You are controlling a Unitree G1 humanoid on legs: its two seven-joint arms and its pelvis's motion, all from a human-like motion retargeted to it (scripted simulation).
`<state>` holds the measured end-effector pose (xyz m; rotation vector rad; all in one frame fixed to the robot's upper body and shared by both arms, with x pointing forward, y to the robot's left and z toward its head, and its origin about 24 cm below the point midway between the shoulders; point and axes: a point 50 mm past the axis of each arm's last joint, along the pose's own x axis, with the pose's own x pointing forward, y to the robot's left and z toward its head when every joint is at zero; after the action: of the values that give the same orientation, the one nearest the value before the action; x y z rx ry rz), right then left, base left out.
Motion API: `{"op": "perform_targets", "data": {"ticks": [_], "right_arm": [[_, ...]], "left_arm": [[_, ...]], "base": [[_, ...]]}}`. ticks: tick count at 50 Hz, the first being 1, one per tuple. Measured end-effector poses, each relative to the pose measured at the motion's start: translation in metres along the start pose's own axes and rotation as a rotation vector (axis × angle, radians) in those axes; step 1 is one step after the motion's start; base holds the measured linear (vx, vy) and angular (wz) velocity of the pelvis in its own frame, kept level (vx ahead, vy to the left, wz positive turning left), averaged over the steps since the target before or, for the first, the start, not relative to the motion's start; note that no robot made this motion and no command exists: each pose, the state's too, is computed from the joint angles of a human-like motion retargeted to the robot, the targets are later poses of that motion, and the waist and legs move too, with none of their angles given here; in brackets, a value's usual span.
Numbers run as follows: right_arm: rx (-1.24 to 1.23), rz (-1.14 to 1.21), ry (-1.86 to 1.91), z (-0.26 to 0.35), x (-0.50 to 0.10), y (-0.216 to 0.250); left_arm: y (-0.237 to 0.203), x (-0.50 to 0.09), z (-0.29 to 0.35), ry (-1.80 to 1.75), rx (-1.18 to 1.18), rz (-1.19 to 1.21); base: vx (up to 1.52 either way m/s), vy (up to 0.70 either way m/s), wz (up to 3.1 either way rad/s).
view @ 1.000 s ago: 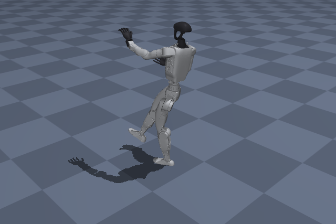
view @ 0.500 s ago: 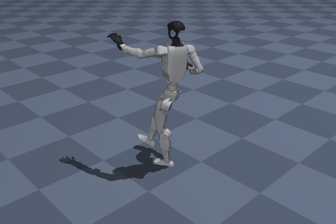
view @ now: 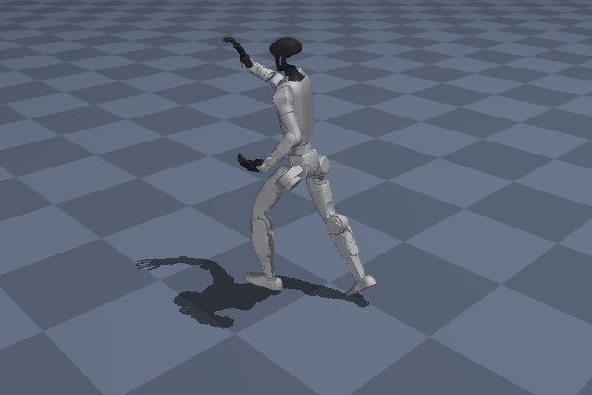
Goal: Kungfu
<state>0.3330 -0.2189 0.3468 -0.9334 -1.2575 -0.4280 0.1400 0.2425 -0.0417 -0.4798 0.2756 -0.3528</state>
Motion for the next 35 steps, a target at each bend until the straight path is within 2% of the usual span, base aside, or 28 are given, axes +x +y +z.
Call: {"op": "perform_targets", "data": {"ticks": [2,5,7,8,10,15,20,24,30,35], "right_arm": [[-0.181,0.070,0.001,-0.016,0.016,-0.001],[-0.526,0.326,0.125,-0.054,0.021,-0.007],[-0.730,0.442,0.360,-0.085,0.009,-0.019],[-0.787,0.428,0.489,-0.096,0.002,-0.026],[-0.753,0.440,0.610,-0.103,-0.007,-0.025],[-0.484,0.338,0.433,-0.081,0.007,-0.006],[-0.532,0.314,0.407,-0.082,0.001,-0.007],[-0.545,0.316,0.435,-0.085,-0.010,-0.002],[-0.335,0.322,0.476,-0.078,-0.037,0.030],[-0.105,0.382,0.464,-0.065,-0.050,0.053]], "left_arm": [[-0.010,-0.024,-0.021,0.000,-0.070,0.061],[-0.016,-0.050,-0.035,0.005,-0.094,0.155],[-0.015,-0.057,-0.035,0.007,-0.082,0.182],[-0.015,-0.058,-0.033,0.005,-0.071,0.189],[-0.011,-0.061,-0.026,0.008,-0.034,0.204],[-0.008,-0.068,-0.025,0.040,-0.041,0.221],[-0.003,-0.073,-0.017,0.072,-0.018,0.219],[0.018,-0.071,-0.006,0.167,0.061,0.276],[0.066,-0.048,0.018,0.395,0.362,0.385],[0.083,0.017,0.024,0.594,0.650,0.319]], "base": [[-0.19,0.06,0.82],[-0.21,-0.33,0.76],[-0.10,-0.55,0.80],[-0.07,-0.50,0.60],[-0.04,-0.39,0.33],[0.10,-0.07,0.18],[0.23,0.02,-0.24],[0.31,-0.09,0.05],[0.53,0.12,0.52],[0.58,0.21,0.82]]}}
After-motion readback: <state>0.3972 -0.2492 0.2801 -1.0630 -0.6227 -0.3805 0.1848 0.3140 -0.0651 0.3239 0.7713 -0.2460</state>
